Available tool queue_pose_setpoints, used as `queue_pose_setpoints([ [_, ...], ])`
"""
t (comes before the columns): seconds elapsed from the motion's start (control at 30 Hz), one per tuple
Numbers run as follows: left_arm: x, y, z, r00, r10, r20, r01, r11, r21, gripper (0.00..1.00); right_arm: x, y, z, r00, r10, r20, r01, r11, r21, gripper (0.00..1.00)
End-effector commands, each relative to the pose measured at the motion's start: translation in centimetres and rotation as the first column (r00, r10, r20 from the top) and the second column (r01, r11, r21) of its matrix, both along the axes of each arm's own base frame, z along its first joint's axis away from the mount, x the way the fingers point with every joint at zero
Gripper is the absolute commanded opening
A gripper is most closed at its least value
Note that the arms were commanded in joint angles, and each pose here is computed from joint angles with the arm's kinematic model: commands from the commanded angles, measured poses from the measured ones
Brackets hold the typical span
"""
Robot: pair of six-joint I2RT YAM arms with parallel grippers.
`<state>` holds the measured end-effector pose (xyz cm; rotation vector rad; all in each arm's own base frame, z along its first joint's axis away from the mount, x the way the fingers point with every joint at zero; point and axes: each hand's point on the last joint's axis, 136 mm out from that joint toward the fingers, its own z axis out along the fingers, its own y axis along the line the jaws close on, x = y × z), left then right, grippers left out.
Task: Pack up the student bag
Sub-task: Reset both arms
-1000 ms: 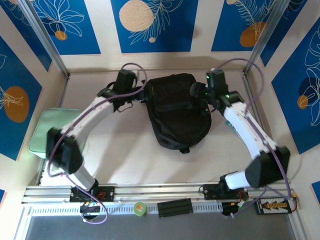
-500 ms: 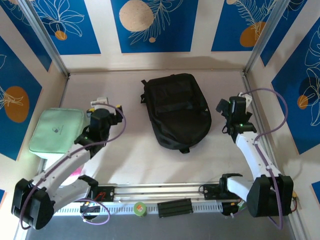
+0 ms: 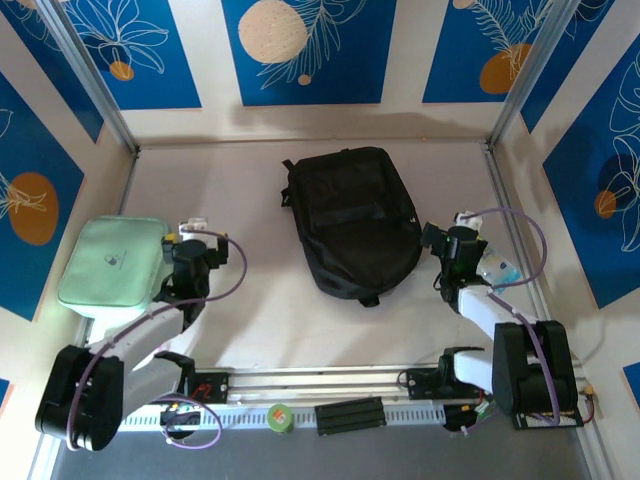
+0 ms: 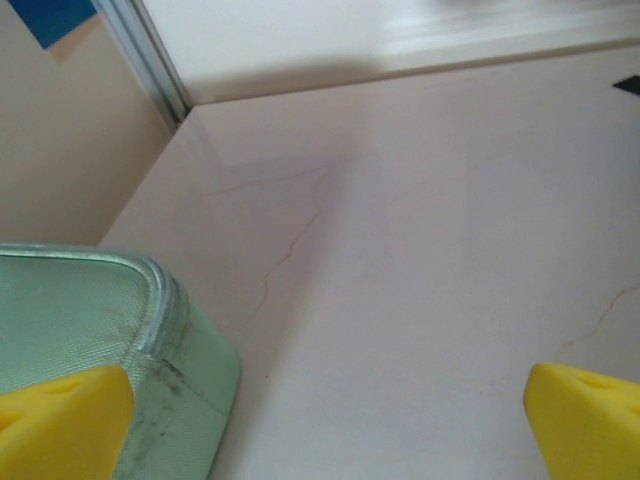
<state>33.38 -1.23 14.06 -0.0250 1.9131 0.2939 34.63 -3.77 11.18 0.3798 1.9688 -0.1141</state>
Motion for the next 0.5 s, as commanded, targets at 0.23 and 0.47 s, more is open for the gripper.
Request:
queue_pose_setpoints([
  [0.23, 2.9, -2.9, 0.1, 0.945, -0.292, 0.15, 0.297, 0.955, -0.014, 0.99, 2.4, 3.8, 1.5, 0.955, 0.244, 0.167, -0.245, 0.969, -0.018, 0.99],
  [0.47, 3.7, -3.4, -2.0, 0.934, -0.333, 0.126, 0.341, 0.939, -0.045, 0.99, 3.1, 3.6, -0.1, 0.954, 0.254, 0.159, -0.259, 0.966, 0.008, 0.99],
])
